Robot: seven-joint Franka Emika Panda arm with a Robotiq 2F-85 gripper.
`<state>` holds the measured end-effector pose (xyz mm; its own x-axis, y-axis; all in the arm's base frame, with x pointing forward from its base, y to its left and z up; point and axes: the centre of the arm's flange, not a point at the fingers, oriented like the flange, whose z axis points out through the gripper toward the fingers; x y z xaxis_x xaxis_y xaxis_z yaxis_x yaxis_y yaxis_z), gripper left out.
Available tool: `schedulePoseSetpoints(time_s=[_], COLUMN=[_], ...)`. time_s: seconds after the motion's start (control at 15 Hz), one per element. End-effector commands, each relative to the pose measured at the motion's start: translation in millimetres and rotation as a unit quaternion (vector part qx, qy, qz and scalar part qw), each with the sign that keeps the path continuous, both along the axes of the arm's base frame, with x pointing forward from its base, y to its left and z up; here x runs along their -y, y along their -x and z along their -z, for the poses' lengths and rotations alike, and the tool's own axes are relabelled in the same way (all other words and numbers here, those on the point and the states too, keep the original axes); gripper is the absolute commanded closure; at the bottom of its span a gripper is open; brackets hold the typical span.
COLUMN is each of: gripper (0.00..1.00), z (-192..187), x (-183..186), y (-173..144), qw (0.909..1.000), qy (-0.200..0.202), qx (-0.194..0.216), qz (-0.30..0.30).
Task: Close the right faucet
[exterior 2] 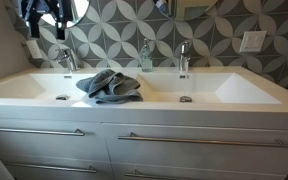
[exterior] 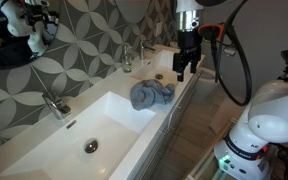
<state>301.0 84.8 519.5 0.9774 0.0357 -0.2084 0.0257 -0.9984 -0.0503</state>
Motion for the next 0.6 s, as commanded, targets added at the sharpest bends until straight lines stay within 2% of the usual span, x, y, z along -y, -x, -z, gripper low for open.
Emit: schedulePoseSetpoints(time_s=[0.0,0.2,0.53], gripper=[0.0,0.0,0.0], z=[0.0,0.0,-13.8], x=[0.0,0.0,48.7], y=[0.0,0.0,-49.8], qw=[1.0,1.0,0.9956], qy=[0.0,0.0,0.013], qx=[0.0,0.0,0.079], qz=[0.0,0.0,0.047])
